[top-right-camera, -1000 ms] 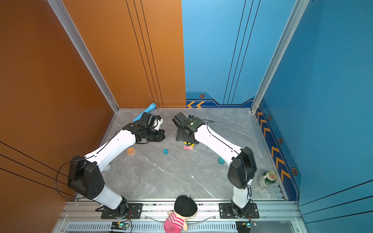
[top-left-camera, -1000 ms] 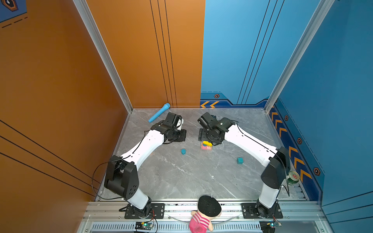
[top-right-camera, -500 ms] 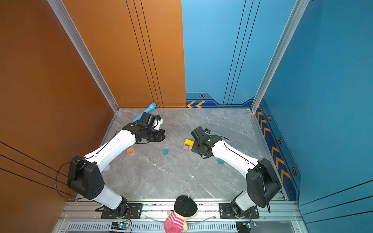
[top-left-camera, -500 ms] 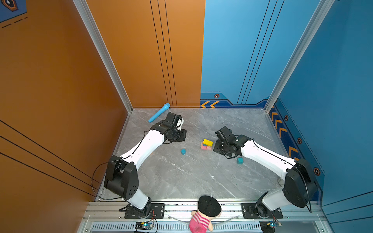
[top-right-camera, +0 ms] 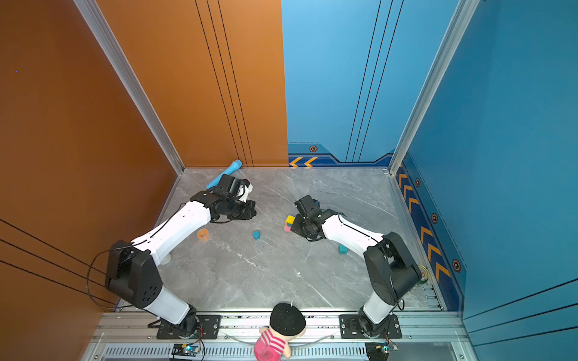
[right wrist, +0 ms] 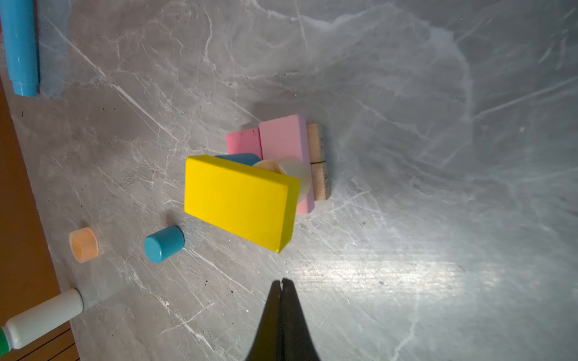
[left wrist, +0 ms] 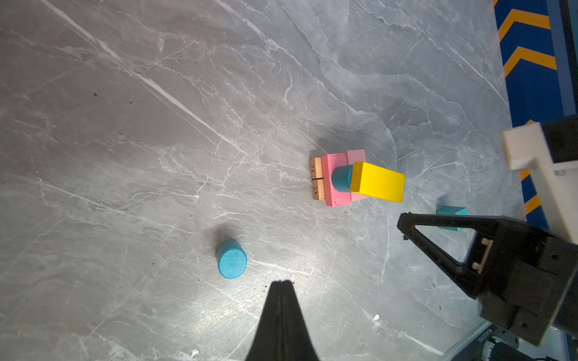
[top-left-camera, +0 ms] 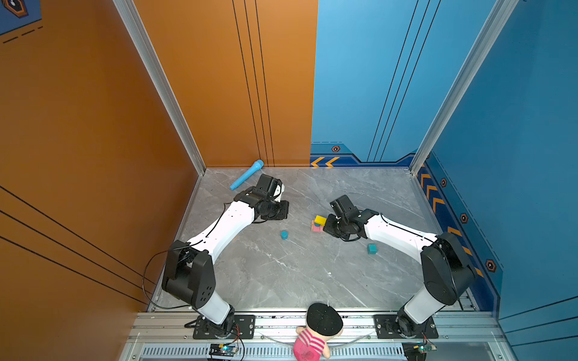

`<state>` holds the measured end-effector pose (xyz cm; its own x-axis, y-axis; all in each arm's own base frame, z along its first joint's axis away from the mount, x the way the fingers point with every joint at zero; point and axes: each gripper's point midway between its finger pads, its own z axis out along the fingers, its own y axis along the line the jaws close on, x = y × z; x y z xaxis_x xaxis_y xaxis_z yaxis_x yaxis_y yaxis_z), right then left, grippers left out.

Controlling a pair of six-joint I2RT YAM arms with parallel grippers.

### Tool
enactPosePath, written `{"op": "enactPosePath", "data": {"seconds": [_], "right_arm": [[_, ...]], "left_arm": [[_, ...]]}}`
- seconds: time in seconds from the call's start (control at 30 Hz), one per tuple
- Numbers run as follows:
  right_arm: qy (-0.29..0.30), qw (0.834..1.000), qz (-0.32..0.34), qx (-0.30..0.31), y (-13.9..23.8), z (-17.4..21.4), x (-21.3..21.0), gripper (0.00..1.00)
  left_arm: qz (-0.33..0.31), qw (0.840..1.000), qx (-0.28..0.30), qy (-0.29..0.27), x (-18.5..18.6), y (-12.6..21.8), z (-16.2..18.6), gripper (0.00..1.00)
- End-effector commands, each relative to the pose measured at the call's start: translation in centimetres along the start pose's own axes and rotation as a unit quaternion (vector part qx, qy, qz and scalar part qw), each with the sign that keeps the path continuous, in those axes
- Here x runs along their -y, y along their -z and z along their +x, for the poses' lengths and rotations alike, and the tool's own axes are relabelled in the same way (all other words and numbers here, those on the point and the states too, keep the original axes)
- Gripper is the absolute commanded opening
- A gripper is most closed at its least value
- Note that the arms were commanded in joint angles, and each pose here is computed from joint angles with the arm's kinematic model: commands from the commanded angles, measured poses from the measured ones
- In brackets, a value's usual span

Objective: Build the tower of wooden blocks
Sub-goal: 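Move the right gripper toward the teal cube nearer the robot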

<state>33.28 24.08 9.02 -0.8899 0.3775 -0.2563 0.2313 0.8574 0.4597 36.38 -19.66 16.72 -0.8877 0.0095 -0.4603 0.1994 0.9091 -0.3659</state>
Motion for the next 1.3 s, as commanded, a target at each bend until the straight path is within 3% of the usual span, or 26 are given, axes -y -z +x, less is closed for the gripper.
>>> {"op": "enactPosePath", "data": {"seconds": [0.0,0.83,1.27], "right_arm": [[-0.012,1.0,-0.013,0.003,-0.1,-0.7,-0.6,0.0],[-0.021,1.0,-0.02,0.01,-0.3,-2.3,-1.2,0.0],[0.005,0.999,-0.016,0.033,3.8,-1.6,-1.7,0.0]], "left_arm": [[0.002,1.0,-0.022,0.01,-0.5,-0.8,0.9,0.0],[0.002,1.0,-0.025,0.014,-0.8,-1.0,0.9,0.0],[0.004,1.0,-0.023,0.014,-0.6,-0.8,0.9,0.0]]}}
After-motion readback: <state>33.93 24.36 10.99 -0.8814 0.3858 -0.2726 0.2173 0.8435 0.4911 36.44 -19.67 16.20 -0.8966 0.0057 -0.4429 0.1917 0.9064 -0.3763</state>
